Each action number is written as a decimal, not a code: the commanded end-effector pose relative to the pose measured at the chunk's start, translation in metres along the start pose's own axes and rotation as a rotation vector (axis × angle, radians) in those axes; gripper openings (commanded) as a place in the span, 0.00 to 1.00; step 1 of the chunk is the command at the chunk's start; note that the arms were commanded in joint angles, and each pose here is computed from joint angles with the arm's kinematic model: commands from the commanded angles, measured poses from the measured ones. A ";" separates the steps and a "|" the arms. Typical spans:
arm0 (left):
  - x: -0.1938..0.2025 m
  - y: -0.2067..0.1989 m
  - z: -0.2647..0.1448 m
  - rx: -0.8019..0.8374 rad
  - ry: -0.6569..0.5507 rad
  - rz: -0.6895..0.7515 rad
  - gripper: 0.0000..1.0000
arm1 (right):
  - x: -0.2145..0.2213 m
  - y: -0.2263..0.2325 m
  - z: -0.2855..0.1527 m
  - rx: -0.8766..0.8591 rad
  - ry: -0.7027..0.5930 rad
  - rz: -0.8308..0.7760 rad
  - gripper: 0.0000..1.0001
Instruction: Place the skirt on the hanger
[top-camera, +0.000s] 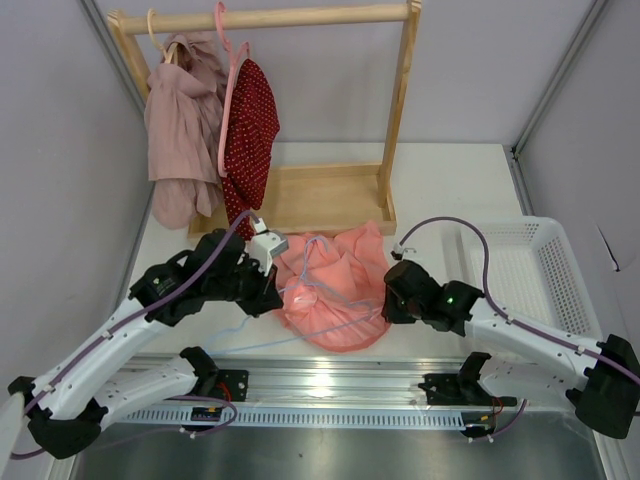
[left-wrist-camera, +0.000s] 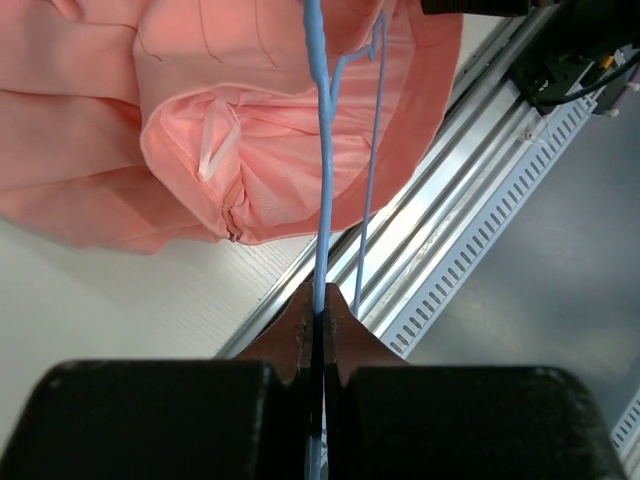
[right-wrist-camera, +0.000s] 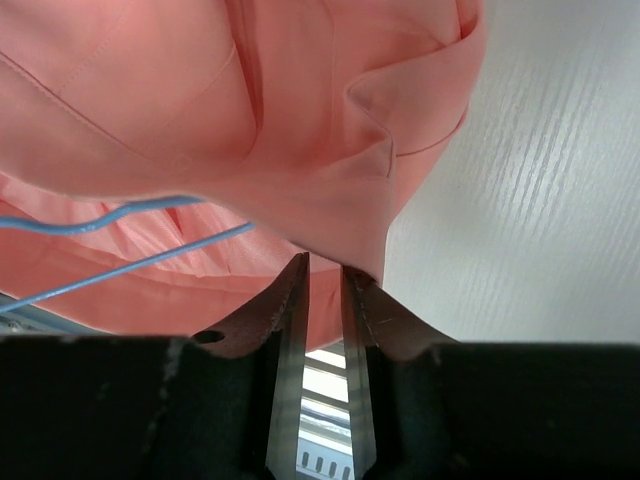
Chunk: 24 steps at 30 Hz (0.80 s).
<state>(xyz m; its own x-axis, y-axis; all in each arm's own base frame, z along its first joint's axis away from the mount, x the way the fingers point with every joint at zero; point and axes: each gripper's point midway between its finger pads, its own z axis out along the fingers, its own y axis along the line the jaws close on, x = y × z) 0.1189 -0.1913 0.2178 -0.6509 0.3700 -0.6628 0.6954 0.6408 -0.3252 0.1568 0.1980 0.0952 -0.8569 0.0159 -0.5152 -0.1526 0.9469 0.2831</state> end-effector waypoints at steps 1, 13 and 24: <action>-0.015 0.005 0.004 -0.040 -0.072 -0.017 0.00 | 0.000 0.005 -0.001 -0.016 -0.021 0.023 0.27; -0.021 0.007 0.016 -0.052 -0.088 -0.025 0.00 | 0.005 0.000 0.015 0.018 -0.057 0.065 0.35; -0.017 0.004 0.019 -0.037 -0.081 -0.014 0.00 | -0.005 -0.010 0.024 0.048 -0.168 0.172 0.36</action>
<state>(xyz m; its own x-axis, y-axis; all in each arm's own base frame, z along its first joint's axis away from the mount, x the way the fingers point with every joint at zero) 0.1349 -0.2019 0.2093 -0.6462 0.3330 -0.6867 0.6712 0.6762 -0.3037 0.1612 0.1945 0.0671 -0.8248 0.1388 -0.5481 -0.0360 0.9545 0.2959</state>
